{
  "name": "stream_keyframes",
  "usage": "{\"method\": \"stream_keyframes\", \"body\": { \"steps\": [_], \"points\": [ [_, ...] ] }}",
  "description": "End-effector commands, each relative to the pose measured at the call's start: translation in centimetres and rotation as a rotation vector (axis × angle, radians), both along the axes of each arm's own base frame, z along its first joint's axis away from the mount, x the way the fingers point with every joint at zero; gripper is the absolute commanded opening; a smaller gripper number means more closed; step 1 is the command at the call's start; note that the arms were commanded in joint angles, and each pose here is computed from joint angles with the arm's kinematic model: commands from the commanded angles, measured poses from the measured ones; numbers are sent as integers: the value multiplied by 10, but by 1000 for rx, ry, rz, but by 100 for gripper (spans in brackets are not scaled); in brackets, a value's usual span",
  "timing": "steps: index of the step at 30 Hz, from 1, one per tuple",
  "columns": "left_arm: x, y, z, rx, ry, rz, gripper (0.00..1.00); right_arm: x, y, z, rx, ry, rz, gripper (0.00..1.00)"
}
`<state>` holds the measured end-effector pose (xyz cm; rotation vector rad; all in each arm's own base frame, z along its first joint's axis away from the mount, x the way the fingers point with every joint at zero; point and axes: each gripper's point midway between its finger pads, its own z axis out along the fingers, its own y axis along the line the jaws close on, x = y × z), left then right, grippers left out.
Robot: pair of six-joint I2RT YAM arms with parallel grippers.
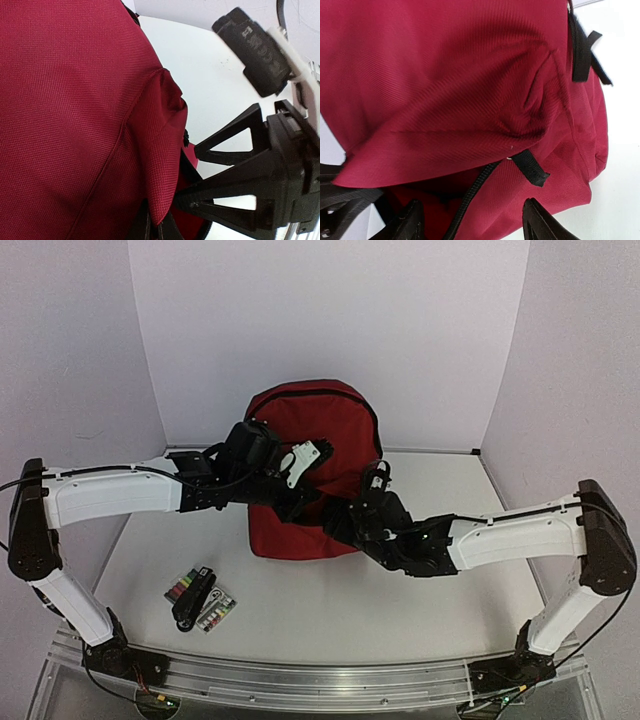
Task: Pack the student bag
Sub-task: Unzip the student bag at the center of the board.
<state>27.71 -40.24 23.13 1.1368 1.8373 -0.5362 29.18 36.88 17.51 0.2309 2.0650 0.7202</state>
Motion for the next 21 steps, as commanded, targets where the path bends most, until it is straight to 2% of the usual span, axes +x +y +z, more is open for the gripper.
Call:
{"method": "stream_keyframes", "body": {
  "steps": [1, 3, 6, 8, 12, 14, 21],
  "points": [
    [-2, -4, 42, -91, -39, -3, 0, 8, 12, 4, -35, -19, -8, 42],
    [6, 1, 43, -79, -54, 53, 0, 7, 12, 6, -29, -17, -3, 22],
    [32, 17, 42, -38, -108, 198, 0, 2, 6, 8, -8, -4, 2, 0],
    [53, 32, 44, -38, -112, 294, 0, -5, 1, 5, 4, 16, 14, 0],
    [95, 65, 55, -149, -27, 430, 0, -23, -15, -12, 12, 69, 17, 0],
    [112, 78, 65, -187, -38, 485, 0, -30, -23, -17, 17, 88, 12, 0],
    [147, 93, 84, -239, -65, 575, 0, -40, -41, -30, 14, 120, -6, 0]
  ]
}}
